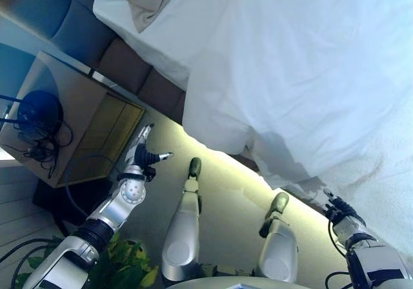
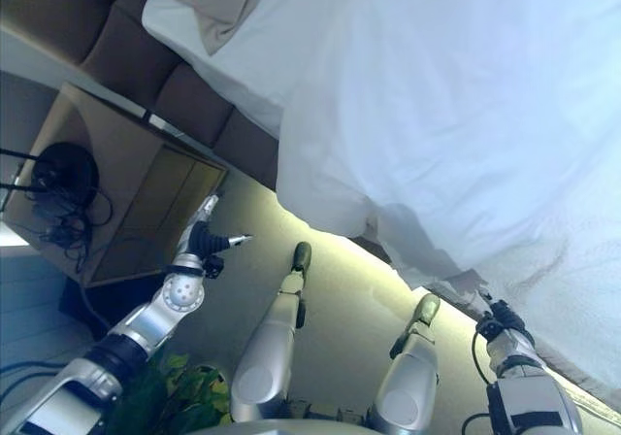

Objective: Make the bed neatly

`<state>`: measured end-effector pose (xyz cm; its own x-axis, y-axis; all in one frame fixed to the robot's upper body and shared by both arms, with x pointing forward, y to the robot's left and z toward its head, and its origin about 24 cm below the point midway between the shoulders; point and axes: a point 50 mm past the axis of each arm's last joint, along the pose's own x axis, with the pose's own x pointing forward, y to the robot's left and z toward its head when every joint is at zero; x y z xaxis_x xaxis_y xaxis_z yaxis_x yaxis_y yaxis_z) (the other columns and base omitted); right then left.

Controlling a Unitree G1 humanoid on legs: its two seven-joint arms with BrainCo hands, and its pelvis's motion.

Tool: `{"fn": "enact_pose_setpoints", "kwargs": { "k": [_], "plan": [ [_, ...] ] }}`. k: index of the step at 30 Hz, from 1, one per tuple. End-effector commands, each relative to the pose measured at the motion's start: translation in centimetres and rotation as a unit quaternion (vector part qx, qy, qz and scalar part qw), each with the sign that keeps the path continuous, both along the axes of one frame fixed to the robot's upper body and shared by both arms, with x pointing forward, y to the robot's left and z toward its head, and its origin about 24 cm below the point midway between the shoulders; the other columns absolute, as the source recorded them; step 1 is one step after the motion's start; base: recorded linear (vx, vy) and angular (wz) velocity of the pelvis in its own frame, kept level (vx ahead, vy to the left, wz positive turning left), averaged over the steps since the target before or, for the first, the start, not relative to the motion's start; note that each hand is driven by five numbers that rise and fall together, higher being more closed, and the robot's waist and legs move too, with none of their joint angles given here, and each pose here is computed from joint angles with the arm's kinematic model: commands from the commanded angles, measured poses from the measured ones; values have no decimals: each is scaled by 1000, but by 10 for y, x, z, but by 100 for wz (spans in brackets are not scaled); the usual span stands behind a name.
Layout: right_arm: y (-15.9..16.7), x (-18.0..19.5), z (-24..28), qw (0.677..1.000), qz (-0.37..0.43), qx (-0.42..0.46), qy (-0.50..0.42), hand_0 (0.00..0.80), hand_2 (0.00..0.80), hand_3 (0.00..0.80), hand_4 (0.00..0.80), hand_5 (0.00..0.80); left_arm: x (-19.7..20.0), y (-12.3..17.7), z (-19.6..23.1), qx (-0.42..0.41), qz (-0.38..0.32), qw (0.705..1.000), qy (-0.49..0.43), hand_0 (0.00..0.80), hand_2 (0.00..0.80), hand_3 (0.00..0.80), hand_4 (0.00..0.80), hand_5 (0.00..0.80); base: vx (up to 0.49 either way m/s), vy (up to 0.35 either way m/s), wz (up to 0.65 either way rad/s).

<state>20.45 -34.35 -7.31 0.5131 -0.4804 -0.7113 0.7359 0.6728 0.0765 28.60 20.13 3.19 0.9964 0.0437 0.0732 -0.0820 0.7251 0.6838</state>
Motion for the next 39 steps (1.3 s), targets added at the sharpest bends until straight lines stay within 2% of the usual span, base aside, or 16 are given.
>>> {"fn": "enact_pose_setpoints", "kwargs": {
  "k": [1,8,9,10,15,25,30,34,39],
  "plan": [
    [-9,7,11,999,-12,8,-40,800,800,800,800,800,8,14,26,-4,27,998,-60,0,0,0,0,0,0,0,0],
    [-10,29,29,997,18,-6,-75,800,800,800,800,800,10,16,35,-2,26,996,-81,0,0,0,0,0,-11,5,0],
    [-10,31,31,997,20,-5,-76,515,515,515,515,515,10,16,36,-3,25,996,-83,0,0,0,0,0,-43,7,0],
    [-10,34,34,997,23,-3,-78,0,0,0,0,0,10,16,38,-5,23,996,-85,0,0,0,0,0,-42,4,2],
    [-13,38,39,996,26,6,-81,0,0,0,0,0,8,17,36,-6,19,996,-85,0,0,0,0,0,-18,6,5],
    [-5,12,14,999,9,32,-38,0,0,0,0,0,6,18,33,-5,30,996,-88,0,0,0,0,0,0,0,0],
    [-7,11,14,999,21,24,-32,0,0,0,0,0,5,18,31,-3,31,996,-86,0,0,0,0,0,1,-7,-3],
    [-12,17,22,999,24,10,-46,0,0,0,0,0,7,17,34,-6,31,995,-92,0,0,0,0,0,0,0,0],
    [-23,47,56,995,51,-44,-80,0,0,0,0,0,7,15,41,-16,19,994,-102,0,0,0,0,0,0,0,0]
  ]
}}
